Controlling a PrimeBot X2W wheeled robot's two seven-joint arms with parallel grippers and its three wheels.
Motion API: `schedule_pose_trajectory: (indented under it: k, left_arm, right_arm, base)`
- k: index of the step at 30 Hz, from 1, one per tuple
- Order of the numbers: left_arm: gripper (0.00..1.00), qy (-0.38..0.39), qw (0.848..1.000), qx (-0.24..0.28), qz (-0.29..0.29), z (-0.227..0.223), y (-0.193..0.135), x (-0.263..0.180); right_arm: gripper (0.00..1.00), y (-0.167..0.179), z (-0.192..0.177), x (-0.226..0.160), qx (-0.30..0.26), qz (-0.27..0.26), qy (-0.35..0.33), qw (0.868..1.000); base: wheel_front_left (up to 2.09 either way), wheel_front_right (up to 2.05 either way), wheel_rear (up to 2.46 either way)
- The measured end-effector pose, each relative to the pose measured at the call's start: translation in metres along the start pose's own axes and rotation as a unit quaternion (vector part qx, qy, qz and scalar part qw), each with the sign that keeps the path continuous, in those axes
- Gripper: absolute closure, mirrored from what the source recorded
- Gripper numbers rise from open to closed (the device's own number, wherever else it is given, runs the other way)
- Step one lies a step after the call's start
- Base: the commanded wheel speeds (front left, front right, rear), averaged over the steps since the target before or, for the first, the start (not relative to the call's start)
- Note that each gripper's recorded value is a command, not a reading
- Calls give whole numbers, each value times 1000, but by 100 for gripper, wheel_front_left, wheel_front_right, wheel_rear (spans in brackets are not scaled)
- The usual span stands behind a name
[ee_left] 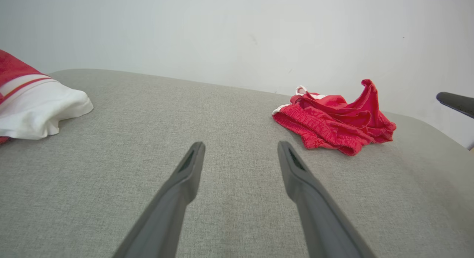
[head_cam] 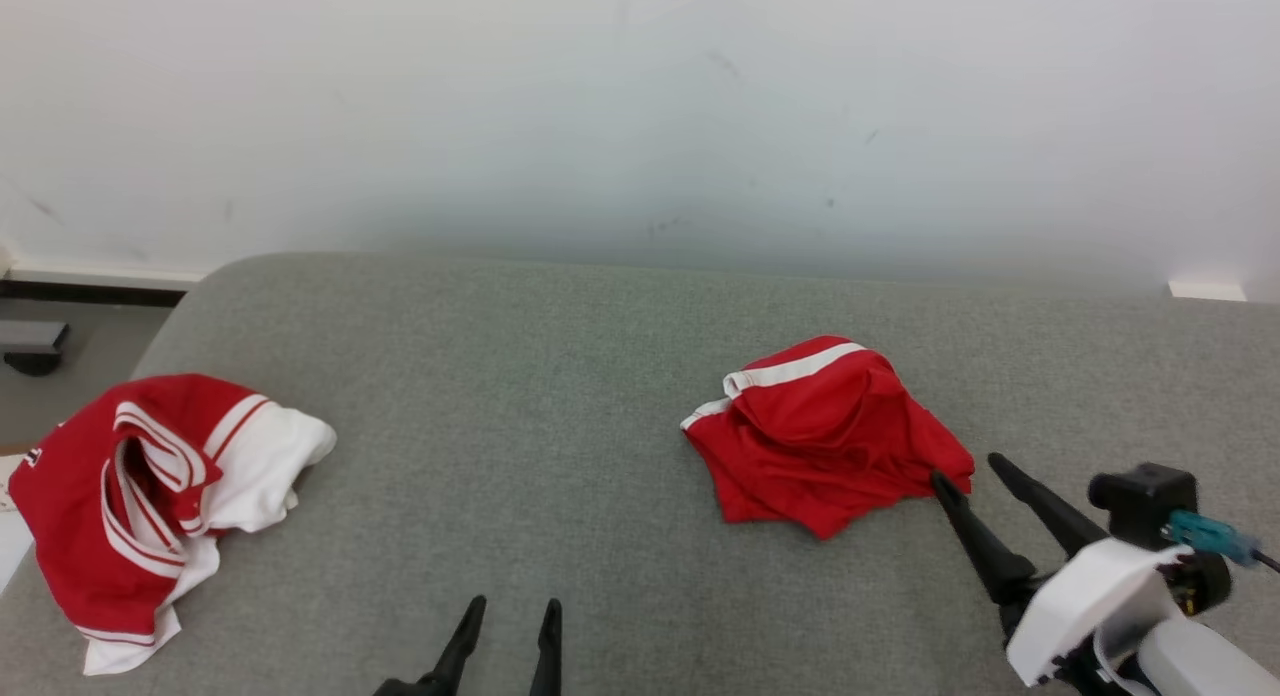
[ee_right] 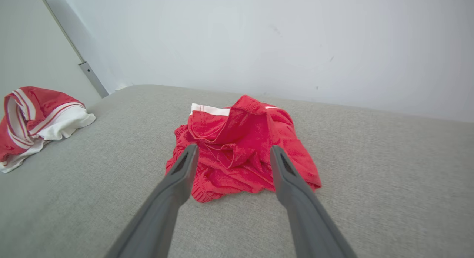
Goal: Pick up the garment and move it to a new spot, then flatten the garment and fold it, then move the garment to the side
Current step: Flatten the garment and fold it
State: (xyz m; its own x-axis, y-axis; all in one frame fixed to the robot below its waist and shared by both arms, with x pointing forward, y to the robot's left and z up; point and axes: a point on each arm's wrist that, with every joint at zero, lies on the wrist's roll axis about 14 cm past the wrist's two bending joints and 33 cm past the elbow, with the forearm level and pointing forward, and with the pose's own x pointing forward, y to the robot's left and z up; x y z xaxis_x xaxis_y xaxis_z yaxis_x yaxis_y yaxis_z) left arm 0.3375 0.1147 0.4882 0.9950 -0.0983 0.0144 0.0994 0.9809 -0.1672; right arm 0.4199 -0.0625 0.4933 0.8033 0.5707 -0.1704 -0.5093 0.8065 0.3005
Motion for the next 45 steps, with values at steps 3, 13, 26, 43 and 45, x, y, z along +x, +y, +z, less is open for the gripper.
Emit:
schedule_pose_trajectory:
  k: [3, 13, 26, 43, 45]
  left_arm:
    - [0, -14, 1000, 8, -3, 8, -2, 0]
    - [0, -38, 998, 37, -26, 22, -9, 5]
    - [0, -25, 999, 38, -30, 14, -7, 8]
    - [0, -2, 1000, 24, -11, -1, 10, 57]
    - [0, 6, 1000, 25, 3, -6, 18, 58]
  right_arm:
    - [0, -23, 12, -25, -30, -35, -47, 998]
    - [0, -100, -3, -115, -72, -198, -94, 973]
    - [0, -103, -21, -133, -54, -239, -101, 964]
    - [100, -113, 24, 56, -171, -86, 6, 982]
    - [100, -107, 6, 73, -174, -64, 32, 982]
  base:
    - [0, 0, 0]
    - [0, 0, 0]
    - [0, 0, 0]
    - [0, 0, 0]
    - [0, 0, 0]
